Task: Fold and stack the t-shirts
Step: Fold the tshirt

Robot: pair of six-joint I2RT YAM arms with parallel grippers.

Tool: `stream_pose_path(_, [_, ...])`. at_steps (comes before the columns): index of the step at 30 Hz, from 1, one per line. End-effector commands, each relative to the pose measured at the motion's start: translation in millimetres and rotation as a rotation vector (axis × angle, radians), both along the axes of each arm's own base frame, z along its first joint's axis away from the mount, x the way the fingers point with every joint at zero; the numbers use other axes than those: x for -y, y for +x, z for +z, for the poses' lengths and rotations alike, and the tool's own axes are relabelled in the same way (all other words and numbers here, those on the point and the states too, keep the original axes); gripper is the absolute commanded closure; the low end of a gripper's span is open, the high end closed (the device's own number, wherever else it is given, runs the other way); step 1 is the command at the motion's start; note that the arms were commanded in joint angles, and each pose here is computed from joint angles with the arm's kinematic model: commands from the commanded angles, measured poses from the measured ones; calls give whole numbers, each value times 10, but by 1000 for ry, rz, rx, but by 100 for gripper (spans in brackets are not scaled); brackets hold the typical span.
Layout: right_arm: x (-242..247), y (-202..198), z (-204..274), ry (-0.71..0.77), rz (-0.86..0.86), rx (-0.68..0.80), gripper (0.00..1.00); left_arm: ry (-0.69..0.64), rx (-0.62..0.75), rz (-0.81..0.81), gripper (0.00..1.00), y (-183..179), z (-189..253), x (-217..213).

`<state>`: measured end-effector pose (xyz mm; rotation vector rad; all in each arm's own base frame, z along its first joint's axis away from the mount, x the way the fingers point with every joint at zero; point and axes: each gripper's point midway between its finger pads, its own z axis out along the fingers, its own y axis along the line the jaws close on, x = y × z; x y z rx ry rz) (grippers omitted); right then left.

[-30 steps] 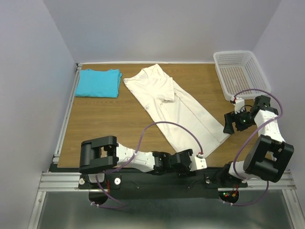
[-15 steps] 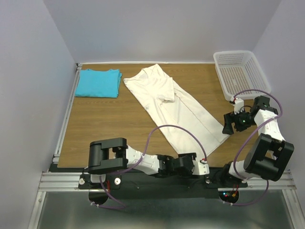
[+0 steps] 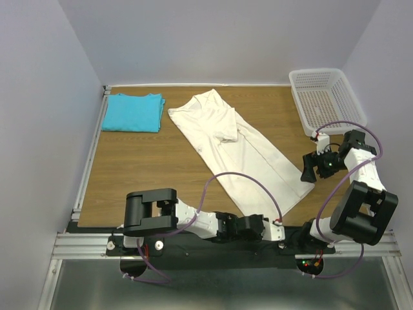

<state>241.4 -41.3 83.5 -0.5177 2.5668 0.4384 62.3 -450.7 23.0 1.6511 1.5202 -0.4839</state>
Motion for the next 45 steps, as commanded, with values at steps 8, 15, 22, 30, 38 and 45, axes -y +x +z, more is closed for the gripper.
stream_pose_path(8, [129,-60,-54,-61,16,-35,8,-126,-47,1,98,-47,424,149])
stream_pose_path(15, [183,-114,-132,-84,20,-78,9,-150,-107,20,100,-51,483,143])
stream_pose_path(22, [292,-129,-209,-113,-4,-142,9,-168,-165,26,100,-47,534,147])
stream_pose_path(30, [417,5,-275,-94,-62,-190,10,-172,-211,15,100,-17,541,153])
stream_pose_path(38, [307,-5,-473,3,-82,-273,18,-172,-207,21,100,41,529,178])
stream_pose_path(45, [193,-116,-599,59,-78,-323,24,-181,-235,5,100,14,535,213])
